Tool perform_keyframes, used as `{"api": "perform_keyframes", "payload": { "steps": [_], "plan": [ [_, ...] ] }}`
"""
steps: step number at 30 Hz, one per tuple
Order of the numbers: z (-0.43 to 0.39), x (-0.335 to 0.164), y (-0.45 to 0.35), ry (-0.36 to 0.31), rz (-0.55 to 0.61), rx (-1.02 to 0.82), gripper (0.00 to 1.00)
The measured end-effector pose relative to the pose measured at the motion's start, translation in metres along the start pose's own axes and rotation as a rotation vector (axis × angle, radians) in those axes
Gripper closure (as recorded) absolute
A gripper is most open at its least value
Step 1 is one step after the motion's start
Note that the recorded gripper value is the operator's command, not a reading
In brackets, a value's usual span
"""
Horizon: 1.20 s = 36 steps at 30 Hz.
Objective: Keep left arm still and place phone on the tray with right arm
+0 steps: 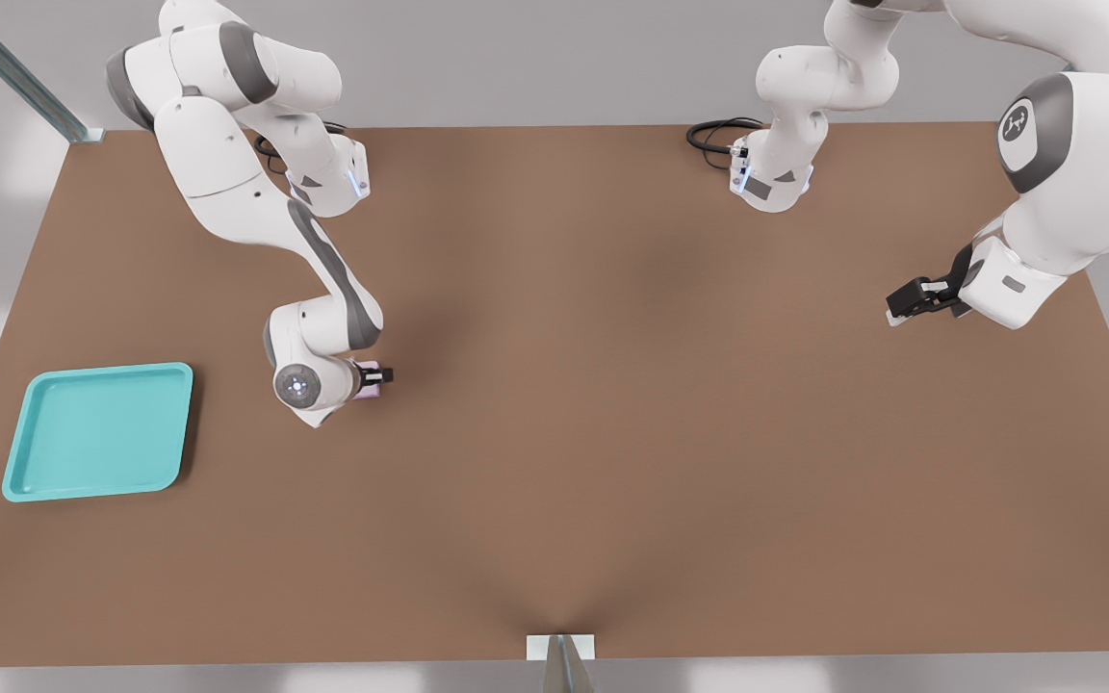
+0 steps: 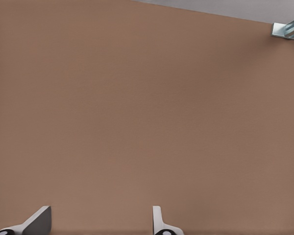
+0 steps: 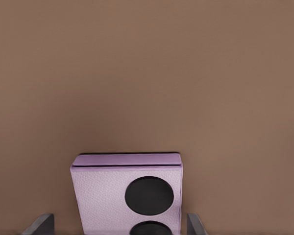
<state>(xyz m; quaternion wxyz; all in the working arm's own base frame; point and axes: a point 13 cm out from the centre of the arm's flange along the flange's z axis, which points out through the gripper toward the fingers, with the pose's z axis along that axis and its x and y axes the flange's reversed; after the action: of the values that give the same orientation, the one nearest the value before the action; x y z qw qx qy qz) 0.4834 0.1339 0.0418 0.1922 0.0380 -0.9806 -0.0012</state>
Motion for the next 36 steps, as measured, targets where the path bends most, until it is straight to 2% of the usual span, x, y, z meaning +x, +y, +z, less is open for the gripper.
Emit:
{"api": "perform_keyframes", "payload": {
  "steps": [8, 11, 13, 16, 25, 30, 36],
  "plan": [
    [0.014, 0.003, 0.002, 0.008, -0.027, 0.007, 0.01],
    [0.017, 0.002, 0.004, 0.003, -0.034, 0.006, 0.06],
    [0.019, 0.000, 0.006, 0.000, -0.038, 0.003, 0.19],
    [0.017, -0.001, 0.005, -0.006, -0.038, -0.007, 0.31],
    [-0.030, -0.013, -0.002, -0.075, -0.040, -0.014, 0.33],
    [-0.099, -0.016, -0.073, -0.153, 0.046, -0.008, 0.34],
    [-0.119, -0.024, -0.243, -0.188, 0.216, 0.000, 0.33]
  ]
}}
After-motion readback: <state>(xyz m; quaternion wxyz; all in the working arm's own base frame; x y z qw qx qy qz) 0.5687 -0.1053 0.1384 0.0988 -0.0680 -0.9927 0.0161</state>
